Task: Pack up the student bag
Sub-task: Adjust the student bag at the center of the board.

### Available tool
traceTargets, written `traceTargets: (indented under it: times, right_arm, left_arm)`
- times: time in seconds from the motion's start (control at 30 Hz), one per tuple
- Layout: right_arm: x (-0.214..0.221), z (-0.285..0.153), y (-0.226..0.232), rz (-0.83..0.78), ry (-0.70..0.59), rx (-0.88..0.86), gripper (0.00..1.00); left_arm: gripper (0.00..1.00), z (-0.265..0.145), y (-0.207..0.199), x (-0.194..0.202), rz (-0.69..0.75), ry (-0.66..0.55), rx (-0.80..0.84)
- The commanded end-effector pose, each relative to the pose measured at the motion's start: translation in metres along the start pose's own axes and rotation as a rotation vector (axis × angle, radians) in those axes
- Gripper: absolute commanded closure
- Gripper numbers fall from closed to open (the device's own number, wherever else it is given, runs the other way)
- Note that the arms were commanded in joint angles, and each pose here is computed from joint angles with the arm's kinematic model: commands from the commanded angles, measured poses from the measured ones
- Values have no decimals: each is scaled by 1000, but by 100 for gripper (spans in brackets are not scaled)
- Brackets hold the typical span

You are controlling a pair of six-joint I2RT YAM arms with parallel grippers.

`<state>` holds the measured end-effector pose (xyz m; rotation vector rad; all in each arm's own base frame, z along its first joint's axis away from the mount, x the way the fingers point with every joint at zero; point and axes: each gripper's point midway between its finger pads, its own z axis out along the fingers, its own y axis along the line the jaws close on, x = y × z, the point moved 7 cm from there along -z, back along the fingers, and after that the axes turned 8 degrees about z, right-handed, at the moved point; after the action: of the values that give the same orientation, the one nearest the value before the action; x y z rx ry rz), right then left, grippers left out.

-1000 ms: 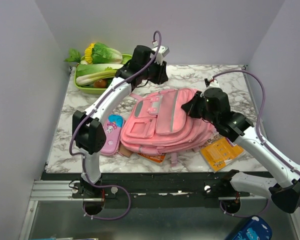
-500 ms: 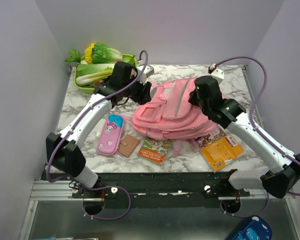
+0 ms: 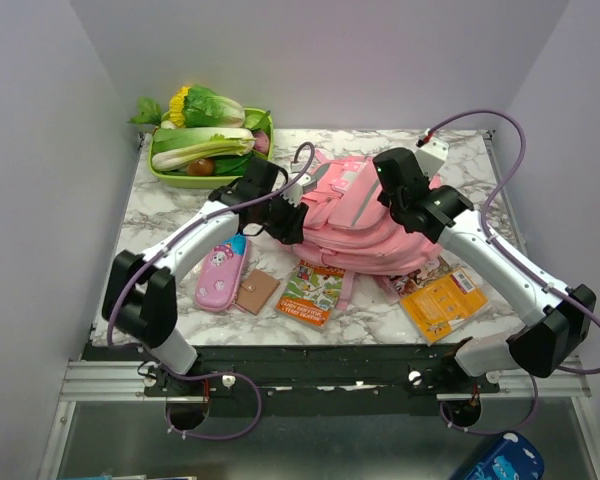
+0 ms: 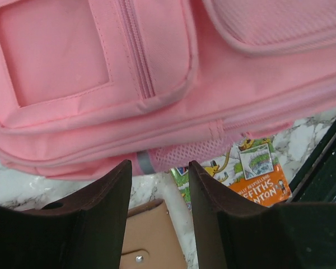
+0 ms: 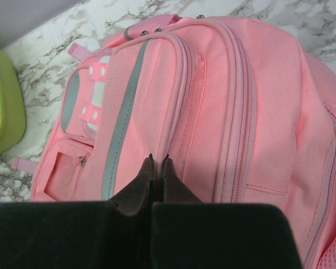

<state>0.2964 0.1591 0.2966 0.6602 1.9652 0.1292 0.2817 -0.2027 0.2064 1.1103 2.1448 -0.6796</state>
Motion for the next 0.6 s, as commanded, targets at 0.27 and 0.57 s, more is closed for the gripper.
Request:
traceTargets:
  times: [0.27, 0.57]
  right_arm:
    - [-12, -32, 25, 140, -3, -76, 99]
    - [42, -51, 37, 86, 135, -116, 99]
  left_arm:
    - [40, 43, 19, 3, -47, 60, -144]
    - [37, 55, 54, -54, -28, -17, -284]
